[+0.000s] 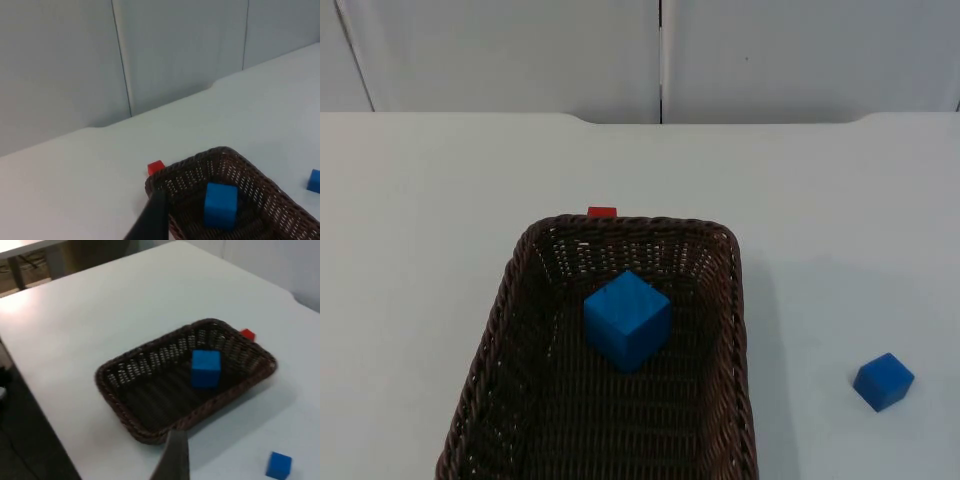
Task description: Pick up the basket with the left hand and place the largest block into the basket with the right hand.
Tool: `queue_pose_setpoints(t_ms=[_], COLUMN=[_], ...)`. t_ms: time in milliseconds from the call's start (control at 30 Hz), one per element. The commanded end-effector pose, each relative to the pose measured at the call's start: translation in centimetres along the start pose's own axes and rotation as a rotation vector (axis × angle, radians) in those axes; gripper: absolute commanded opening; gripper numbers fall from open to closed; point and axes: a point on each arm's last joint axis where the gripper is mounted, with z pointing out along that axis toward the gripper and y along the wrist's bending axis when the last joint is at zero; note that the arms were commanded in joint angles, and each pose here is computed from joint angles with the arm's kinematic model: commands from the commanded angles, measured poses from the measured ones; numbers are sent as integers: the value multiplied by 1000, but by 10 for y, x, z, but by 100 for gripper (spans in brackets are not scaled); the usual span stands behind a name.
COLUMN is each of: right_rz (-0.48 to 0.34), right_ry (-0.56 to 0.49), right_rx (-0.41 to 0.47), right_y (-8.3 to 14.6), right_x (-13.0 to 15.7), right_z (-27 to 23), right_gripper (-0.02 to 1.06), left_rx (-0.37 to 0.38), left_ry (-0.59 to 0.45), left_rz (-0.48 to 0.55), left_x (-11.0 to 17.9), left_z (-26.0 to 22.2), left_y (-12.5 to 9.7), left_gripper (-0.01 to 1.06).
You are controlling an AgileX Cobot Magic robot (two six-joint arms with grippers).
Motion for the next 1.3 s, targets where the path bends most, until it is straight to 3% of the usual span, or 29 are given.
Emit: queue_pose_setpoints(t_ms=[0, 167, 467, 600, 867, 1267], right_rz=[13, 3, 16, 64, 40, 39], right_ry=[-4, -42, -39, -6, 86, 76], right_rx=[33, 41, 72, 100, 86, 69], right_y=[-2, 0, -1, -3, -4, -2], right_x=[5, 16, 29, 33, 54, 54], right_z=[-6, -22, -34, -34, -4, -3], right_gripper=[70, 70, 70, 70, 70, 70], left_rx=[-8, -29, -109, -109, -77, -63], left_ry=[8, 63, 86, 88, 135, 247], left_rz=[-15, -37, -63, -63, -83, -74], left_x=[6, 24, 28, 28, 31, 45], left_z=[-2, -4, -6, -6, -8, -5], left_y=[-1, 0, 6, 6, 3, 2], left_gripper=[88, 88, 88, 88, 88, 88])
